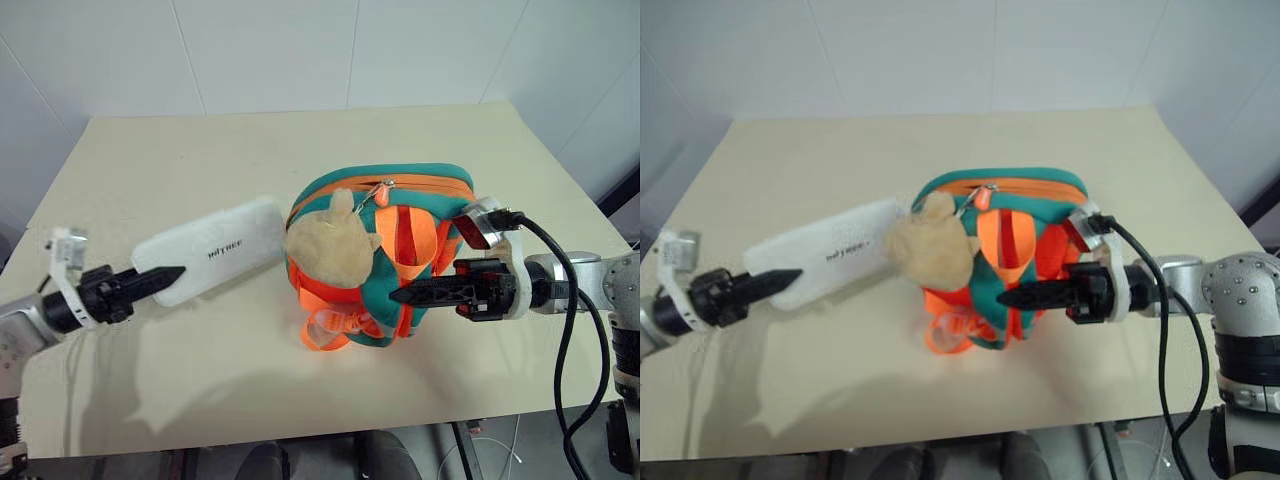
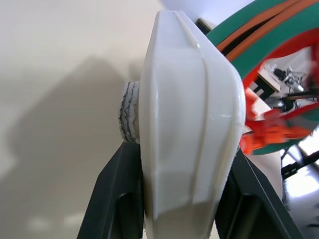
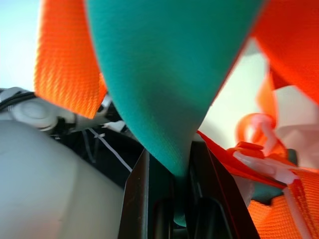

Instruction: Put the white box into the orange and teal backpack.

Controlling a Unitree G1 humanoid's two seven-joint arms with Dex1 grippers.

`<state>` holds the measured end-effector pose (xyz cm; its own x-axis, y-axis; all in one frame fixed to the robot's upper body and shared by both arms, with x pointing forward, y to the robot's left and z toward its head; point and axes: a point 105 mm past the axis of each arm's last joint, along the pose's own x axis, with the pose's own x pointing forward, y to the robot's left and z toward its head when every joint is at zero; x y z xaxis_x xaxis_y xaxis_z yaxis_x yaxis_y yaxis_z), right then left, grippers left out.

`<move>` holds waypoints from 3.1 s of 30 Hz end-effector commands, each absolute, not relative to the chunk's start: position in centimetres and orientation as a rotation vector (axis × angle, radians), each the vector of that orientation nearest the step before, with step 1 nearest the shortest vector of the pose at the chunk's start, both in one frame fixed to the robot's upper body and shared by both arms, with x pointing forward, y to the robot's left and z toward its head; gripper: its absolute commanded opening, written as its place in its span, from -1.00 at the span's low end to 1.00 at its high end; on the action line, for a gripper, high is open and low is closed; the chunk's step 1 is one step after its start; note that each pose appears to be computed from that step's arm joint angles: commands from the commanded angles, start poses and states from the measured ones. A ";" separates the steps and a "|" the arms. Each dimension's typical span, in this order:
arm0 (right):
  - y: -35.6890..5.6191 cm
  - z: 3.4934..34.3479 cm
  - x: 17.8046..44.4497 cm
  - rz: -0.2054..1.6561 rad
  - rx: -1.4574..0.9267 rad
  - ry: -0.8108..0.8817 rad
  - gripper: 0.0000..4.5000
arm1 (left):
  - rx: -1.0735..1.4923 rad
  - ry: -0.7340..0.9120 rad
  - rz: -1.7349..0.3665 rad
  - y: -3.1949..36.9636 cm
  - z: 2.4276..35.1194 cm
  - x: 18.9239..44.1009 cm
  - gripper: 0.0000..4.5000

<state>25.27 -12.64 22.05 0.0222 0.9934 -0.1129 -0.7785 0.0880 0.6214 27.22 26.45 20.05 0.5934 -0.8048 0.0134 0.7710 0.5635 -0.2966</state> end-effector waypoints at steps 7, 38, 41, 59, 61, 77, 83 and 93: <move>-13.5 20.2 26.2 1.424 0.407 0.603 -0.80 | -0.101 -0.056 -1.072 25.3 25.8 25.6 -0.42; -12.5 20.7 28.6 1.470 0.346 0.578 -0.80 | 0.088 -0.092 -1.221 22.3 29.6 23.9 -0.42; -12.4 20.7 28.6 1.473 0.344 0.575 -0.80 | 0.139 -0.126 -1.214 22.2 29.6 24.8 -0.42; -12.7 20.6 28.2 1.456 0.364 0.555 -0.80 | 0.525 -0.265 -1.084 23.4 30.6 29.9 -0.42; -12.6 20.6 28.2 1.455 0.366 0.552 -0.80 | 0.525 -0.263 -1.096 23.3 30.7 30.1 -0.42; -12.1 21.0 28.2 1.474 0.367 0.531 -0.80 | 0.647 -0.086 -1.344 18.4 28.1 32.7 -0.42; -11.7 20.9 28.1 1.483 0.369 0.522 -0.80 | 0.635 -0.109 -1.387 13.1 28.8 34.7 -0.42; -11.5 20.8 27.8 1.475 0.379 0.494 -0.80 | 0.550 -0.100 -1.574 4.4 25.7 34.8 -0.42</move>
